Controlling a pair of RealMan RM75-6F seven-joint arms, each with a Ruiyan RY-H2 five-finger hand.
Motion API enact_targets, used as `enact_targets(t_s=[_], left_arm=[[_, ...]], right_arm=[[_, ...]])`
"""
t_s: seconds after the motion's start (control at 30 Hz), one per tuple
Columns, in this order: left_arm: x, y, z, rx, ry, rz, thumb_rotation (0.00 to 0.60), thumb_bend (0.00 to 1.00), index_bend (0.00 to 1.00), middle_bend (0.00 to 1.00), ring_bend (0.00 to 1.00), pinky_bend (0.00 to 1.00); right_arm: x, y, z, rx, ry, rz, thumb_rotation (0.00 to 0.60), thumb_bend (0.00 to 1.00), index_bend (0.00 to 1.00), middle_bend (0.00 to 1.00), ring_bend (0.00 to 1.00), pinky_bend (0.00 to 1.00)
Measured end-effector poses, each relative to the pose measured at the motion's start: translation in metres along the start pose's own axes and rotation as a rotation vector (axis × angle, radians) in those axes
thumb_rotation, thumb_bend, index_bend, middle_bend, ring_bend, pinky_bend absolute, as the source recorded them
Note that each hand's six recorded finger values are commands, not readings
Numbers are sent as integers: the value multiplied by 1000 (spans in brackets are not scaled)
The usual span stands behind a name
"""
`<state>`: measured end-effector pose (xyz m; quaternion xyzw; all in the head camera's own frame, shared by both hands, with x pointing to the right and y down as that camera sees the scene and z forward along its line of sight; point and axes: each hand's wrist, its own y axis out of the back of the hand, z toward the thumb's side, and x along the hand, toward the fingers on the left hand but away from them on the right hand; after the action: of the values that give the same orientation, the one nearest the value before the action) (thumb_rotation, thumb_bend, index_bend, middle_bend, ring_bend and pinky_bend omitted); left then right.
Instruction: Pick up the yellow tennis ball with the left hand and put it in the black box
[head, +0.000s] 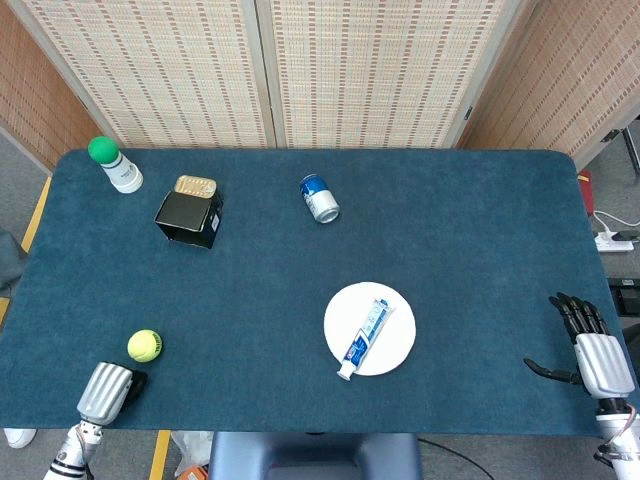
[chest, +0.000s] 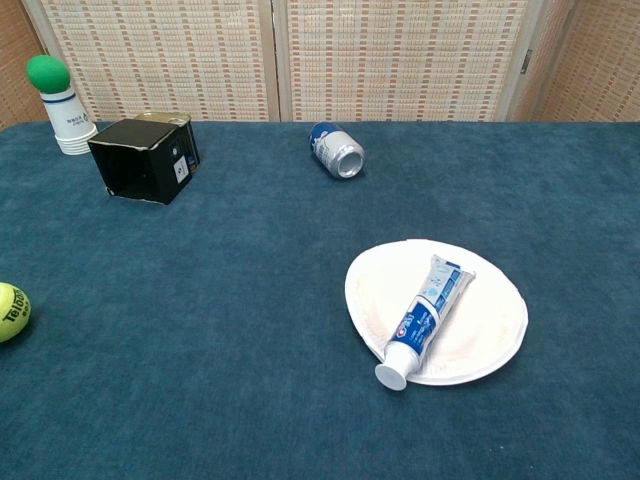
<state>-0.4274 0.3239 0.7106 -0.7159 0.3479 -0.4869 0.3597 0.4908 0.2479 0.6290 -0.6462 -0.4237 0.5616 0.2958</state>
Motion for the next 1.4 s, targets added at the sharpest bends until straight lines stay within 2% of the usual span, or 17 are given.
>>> enact_targets(t_s=[0.33,0.6,0.87,1.07,1.4], left_arm=[[16,-2,0,-26,2,-7,600,645,1000,1000,1000,1000],[44,3,3,-55,-37,-3,600,650,1000,1000,1000,1000],[59,-5,14,-88,-67,-31,600,662,1000,1000,1000,1000],[59,-8,14,-75,-48,-30,600,664,1000,1000,1000,1000],[88,-8,11,-86,-29,-43,600,664,1000,1000,1000,1000]], right_arm=[[-2,-4,2,17,-6,8,600,0,96,52,0,0],[-4,-6,4,27,-12,17,600,0,96,52,0,0],[-5,-5,2,24,-23,14,600,0,96,52,0,0],[-7,-5,1,23,-23,19,600,0,96,52,0,0],[-5,-3,-1,14,-24,10,600,0,96,52,0,0]])
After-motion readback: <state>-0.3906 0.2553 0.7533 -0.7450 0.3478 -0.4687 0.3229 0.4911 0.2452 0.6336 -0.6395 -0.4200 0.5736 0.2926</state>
